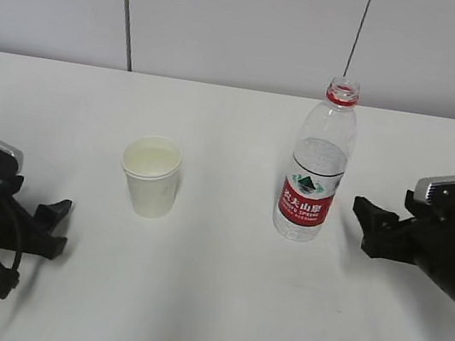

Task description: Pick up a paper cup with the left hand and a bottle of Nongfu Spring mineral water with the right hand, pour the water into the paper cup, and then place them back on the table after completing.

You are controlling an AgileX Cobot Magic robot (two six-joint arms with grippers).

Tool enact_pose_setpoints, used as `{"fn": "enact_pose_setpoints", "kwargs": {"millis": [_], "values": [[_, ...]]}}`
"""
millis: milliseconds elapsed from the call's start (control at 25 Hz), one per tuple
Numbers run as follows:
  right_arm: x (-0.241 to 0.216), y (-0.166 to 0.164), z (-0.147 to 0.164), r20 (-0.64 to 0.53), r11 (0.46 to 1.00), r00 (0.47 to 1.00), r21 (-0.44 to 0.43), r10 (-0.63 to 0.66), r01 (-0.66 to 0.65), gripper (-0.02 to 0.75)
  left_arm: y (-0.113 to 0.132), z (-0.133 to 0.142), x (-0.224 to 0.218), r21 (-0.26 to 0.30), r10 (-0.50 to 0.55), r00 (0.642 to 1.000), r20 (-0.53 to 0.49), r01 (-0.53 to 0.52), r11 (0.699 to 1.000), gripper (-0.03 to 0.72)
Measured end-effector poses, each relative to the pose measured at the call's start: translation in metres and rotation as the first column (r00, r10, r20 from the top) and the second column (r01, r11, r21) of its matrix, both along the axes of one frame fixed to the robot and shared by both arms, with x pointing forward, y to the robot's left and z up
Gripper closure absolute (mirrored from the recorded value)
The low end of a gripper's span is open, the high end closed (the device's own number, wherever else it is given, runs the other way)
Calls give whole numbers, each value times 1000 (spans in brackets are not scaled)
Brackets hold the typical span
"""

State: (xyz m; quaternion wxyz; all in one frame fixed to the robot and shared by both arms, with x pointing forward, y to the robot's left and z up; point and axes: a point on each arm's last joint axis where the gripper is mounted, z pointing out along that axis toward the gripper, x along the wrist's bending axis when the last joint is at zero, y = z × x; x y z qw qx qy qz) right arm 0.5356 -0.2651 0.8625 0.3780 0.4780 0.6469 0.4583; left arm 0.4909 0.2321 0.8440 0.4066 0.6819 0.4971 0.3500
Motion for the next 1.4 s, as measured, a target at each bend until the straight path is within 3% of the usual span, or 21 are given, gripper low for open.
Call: {"fn": "enact_pose_setpoints", "kwargs": {"millis": [200, 440, 880, 1160, 1400], "values": [[3, -9, 1, 3, 993, 994, 14, -113, 113, 135, 20, 0, 5, 0, 85, 996, 0, -85, 996, 199], [21, -12, 10, 55, 987, 985, 32, -162, 160, 147, 26, 1, 8, -2, 111, 994, 9, -111, 994, 199], [51, -21, 29, -86, 977, 973, 0, -214, 215, 150, 25, 20, 43, -30, 135, 988, 75, -133, 991, 199], [63, -31, 50, -265, 972, 935, -53, -235, 230, 150, 20, 47, 68, -20, 129, 991, -45, -130, 991, 199], [77, -32, 74, -395, 971, 887, -93, -240, 221, 150, 23, 79, 86, 12, 138, 958, -251, -139, 990, 199]]}}
